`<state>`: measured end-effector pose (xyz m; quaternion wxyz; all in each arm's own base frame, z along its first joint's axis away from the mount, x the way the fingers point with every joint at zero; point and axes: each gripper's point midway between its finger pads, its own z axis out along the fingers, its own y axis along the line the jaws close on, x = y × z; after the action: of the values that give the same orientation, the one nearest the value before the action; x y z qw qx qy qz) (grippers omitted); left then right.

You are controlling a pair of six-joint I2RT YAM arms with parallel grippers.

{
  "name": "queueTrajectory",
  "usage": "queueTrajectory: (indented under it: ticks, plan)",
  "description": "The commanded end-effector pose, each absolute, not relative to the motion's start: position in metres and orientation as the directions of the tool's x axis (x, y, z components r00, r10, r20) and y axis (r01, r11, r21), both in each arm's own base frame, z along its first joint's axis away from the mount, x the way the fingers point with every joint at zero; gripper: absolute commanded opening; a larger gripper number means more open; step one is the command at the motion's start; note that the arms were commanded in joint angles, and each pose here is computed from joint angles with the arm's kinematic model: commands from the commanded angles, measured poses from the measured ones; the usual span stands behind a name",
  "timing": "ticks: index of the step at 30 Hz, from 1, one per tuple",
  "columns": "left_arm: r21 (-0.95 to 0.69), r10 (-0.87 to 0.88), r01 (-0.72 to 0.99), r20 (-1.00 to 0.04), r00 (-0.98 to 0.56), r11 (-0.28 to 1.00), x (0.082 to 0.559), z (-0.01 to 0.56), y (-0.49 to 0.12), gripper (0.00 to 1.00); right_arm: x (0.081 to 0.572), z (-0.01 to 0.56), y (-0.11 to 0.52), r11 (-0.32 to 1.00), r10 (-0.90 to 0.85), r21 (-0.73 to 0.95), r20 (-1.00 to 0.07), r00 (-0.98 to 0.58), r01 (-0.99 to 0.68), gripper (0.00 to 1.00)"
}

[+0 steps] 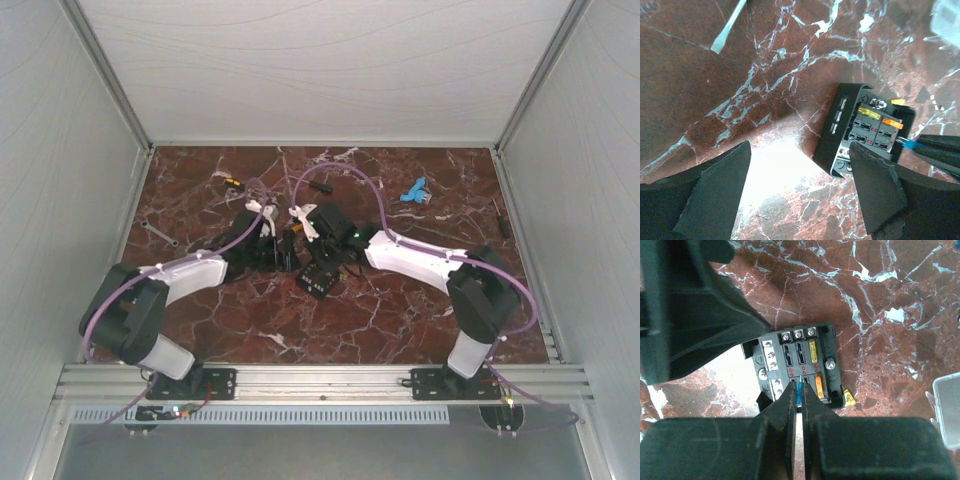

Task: Snap on the fuse box
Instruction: Install the fuse at the fuse box base.

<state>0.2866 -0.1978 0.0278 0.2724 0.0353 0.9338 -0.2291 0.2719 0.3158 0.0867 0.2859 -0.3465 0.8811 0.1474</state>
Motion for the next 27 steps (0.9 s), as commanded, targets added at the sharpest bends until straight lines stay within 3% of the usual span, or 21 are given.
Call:
queueTrajectory:
  ticks: [1,10,17,22,27]
  plan:
    - [-0.558,-0.176,0.210,-0.559,-0.810,0.803,0.292,0.062,-0.209,0.81,0.274,0.081,0.318,0.684,-0.592,0.037,-0.556,-0.583,-0.729,0.00]
    - [-0.790,-0.369,0.144,-0.429,-0.825,0.596,0.261,0.076,-0.193,0.87,0.280,0.069,0.331,0.638,-0.655,0.036,-0.501,-0.566,-0.770,0.00]
    - [-0.813,-0.373,0.134,-0.398,-0.838,0.567,0.251,0.070,-0.193,0.86,0.283,0.060,0.335,0.609,-0.695,0.027,-0.462,-0.551,-0.792,0.00]
    - [-0.834,-0.365,0.124,-0.362,-0.858,0.538,0.248,0.067,-0.197,0.80,0.282,0.055,0.338,0.580,-0.723,0.031,-0.441,-0.532,-0.814,0.00]
    - [-0.859,-0.365,0.105,-0.319,-0.875,0.501,0.242,0.065,-0.202,0.66,0.282,0.051,0.337,0.552,-0.755,0.019,-0.413,-0.509,-0.834,0.00]
